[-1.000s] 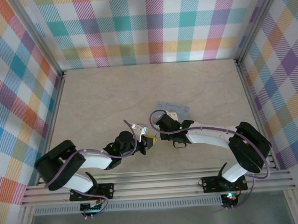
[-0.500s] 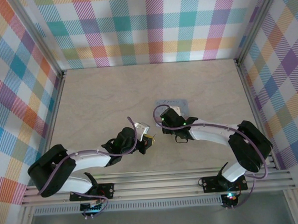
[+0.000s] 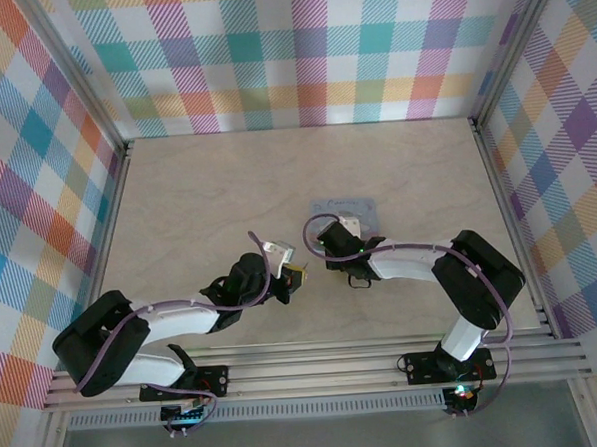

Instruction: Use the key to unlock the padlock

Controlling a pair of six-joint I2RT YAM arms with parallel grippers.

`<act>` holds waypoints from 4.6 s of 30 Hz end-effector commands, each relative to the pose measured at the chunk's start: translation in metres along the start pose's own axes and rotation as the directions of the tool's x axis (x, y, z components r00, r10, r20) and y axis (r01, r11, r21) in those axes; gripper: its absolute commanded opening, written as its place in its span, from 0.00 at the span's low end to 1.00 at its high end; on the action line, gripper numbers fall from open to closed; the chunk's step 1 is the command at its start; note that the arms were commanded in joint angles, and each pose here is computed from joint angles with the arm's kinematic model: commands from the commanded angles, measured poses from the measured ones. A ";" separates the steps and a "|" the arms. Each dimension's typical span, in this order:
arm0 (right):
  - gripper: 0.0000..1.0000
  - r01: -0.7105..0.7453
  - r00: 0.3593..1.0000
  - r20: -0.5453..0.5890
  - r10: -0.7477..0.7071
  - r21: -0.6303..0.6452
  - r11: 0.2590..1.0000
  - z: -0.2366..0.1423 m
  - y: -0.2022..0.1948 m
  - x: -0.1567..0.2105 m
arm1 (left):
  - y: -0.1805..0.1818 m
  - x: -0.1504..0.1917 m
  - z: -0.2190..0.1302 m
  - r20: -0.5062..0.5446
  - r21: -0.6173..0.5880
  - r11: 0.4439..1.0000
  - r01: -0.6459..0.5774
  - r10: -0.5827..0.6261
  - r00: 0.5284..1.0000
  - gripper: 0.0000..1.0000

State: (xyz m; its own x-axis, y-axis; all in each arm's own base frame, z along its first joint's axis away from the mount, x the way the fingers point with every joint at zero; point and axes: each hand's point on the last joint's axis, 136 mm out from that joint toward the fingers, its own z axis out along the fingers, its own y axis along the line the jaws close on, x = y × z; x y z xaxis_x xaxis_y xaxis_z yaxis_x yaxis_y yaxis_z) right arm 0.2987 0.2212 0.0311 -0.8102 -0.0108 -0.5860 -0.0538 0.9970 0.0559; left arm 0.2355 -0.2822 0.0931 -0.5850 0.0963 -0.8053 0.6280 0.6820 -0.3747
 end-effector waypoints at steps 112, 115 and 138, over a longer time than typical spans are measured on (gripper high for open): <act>0.00 -0.385 0.906 -0.317 0.282 -0.332 0.861 -0.108 0.007 -0.034 | -0.071 -0.034 0.059 0.225 0.435 0.896 -0.092 -0.010 0.974 0.00; 0.00 -0.389 0.902 -0.326 0.283 -0.325 0.862 -0.105 0.005 -0.033 | -0.068 -0.035 0.061 0.221 0.435 0.896 -0.083 -0.017 0.975 0.00; 0.00 -0.401 0.888 -0.364 0.281 -0.314 0.861 -0.095 -0.001 -0.027 | -0.063 -0.042 0.069 0.240 0.428 0.898 -0.107 0.001 0.971 0.00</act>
State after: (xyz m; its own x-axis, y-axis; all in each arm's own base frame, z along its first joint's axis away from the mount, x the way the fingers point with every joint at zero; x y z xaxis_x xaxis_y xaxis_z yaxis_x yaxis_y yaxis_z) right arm 0.2635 0.2107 0.1203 -0.9455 0.2577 -0.1991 0.1213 0.8462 0.5189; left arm 0.2503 -0.3750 0.1058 -0.4911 -0.0499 -0.8697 0.8167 0.3211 -0.4795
